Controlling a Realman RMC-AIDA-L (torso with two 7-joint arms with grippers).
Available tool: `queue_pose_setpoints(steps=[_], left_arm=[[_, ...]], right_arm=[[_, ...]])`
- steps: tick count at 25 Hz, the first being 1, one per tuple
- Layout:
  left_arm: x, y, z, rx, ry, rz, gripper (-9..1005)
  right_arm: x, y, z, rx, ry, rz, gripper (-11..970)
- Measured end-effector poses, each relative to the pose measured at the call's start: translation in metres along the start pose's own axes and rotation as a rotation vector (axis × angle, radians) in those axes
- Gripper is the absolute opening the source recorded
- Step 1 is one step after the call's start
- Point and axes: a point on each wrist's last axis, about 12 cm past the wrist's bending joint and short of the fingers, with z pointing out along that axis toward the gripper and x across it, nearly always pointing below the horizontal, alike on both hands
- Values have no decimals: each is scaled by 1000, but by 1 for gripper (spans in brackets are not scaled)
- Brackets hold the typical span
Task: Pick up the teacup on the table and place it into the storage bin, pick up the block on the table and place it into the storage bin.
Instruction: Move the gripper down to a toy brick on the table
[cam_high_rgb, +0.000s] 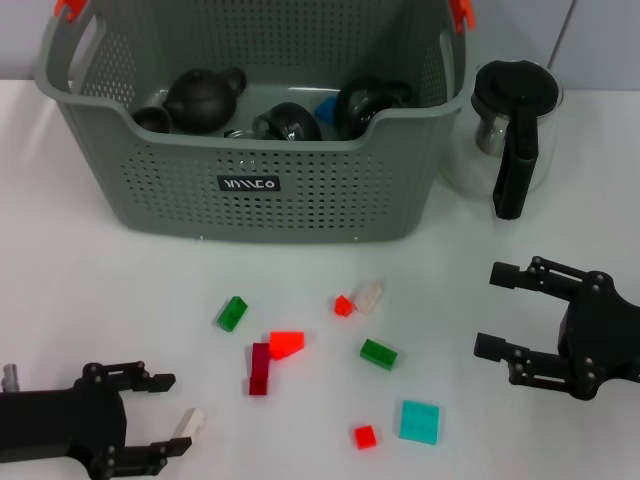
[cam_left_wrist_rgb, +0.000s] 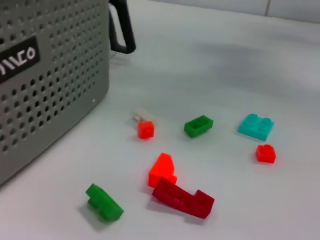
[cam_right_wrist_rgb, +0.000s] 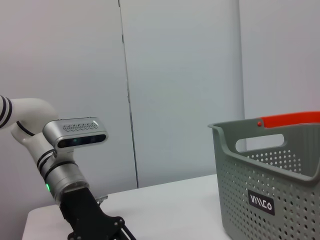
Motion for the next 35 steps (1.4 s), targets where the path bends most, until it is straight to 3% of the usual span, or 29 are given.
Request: queue_pose_setpoints(steps=[8, 24, 29, 35], left_arm=[[-1, 4, 7, -15, -3, 16, 725], [-13, 31, 11, -144, -13, 44, 723], [-22, 25, 7, -84, -67, 79, 722], [-16, 16, 4, -61, -68, 76, 722]], right_arm=[[1, 0, -1, 1, 2, 2, 824], [1, 1, -1, 2, 2, 2, 824], [1, 1, -2, 2, 3, 2, 825], [1, 1, -2, 5, 2, 3, 825]])
